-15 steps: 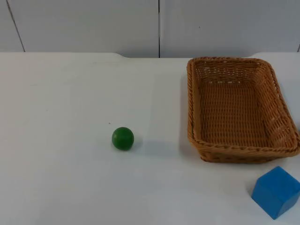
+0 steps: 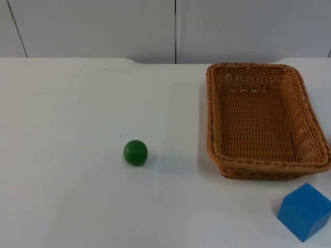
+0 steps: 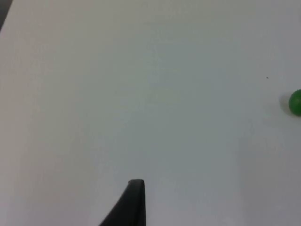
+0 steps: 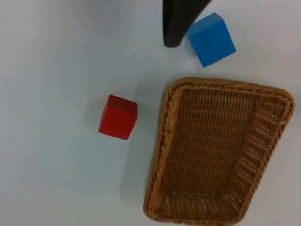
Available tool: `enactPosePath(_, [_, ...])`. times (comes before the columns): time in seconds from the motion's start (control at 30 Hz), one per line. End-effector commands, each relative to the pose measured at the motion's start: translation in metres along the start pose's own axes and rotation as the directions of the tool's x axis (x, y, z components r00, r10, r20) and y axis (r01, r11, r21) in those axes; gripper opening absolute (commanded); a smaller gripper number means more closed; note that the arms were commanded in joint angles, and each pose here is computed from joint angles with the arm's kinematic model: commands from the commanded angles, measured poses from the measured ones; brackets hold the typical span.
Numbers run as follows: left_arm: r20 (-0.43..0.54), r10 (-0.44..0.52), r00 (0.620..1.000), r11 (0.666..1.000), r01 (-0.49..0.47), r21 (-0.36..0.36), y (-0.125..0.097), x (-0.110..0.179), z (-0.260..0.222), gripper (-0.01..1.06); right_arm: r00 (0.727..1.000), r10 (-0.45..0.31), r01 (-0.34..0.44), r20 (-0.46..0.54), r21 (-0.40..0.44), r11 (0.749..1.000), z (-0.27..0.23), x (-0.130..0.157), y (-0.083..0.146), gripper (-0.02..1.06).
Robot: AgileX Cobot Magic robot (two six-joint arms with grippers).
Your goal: Place all geometric objects except the red cube into the basket.
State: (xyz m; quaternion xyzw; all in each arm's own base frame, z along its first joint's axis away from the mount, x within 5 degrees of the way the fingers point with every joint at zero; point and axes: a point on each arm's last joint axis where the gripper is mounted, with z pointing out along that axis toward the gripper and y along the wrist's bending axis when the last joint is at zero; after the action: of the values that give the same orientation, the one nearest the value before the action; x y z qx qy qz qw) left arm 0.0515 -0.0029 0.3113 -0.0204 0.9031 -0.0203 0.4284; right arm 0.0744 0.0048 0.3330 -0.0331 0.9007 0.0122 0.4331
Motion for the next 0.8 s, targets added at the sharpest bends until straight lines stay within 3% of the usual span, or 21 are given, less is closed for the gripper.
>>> enactPosePath(0.0, [-0.016,-0.015,1.000,1.000,0.015,0.012,-0.001,-0.013,0.010,1.05,1.000,0.005,-0.005,-0.028,-0.001,1.000,0.018,-0.016,0.000,1.05])
enactPosePath(0.2, [-0.134,-0.022,0.991,1.000,0.023,0.003,0.002,-0.032,0.045,1.05,0.988,0.010,-0.011,-0.153,-0.001,1.000,0.071,-0.033,-0.001,1.05])
enactPosePath(0.47, [-0.273,-0.001,0.962,1.000,0.006,0.018,0.003,-0.038,0.082,1.05,0.955,0.009,-0.010,-0.297,0.000,1.000,0.111,-0.031,-0.002,1.05])
enactPosePath(0.6, [-0.321,0.030,0.947,0.997,-0.007,0.073,-0.001,-0.038,0.096,1.05,0.952,0.010,-0.010,-0.307,0.000,1.000,0.114,-0.031,-0.002,1.05])
enactPosePath(0.7, [-0.351,0.084,0.933,0.981,-0.016,0.192,-0.009,-0.041,0.113,1.02,0.952,0.010,-0.010,-0.307,0.000,1.000,0.114,-0.031,-0.002,1.05])
enactPosePath(0.77, [-0.374,0.099,0.922,0.974,-0.012,0.227,-0.012,-0.043,0.120,1.00,0.952,0.010,-0.010,-0.307,0.000,1.000,0.114,-0.031,-0.002,1.05])
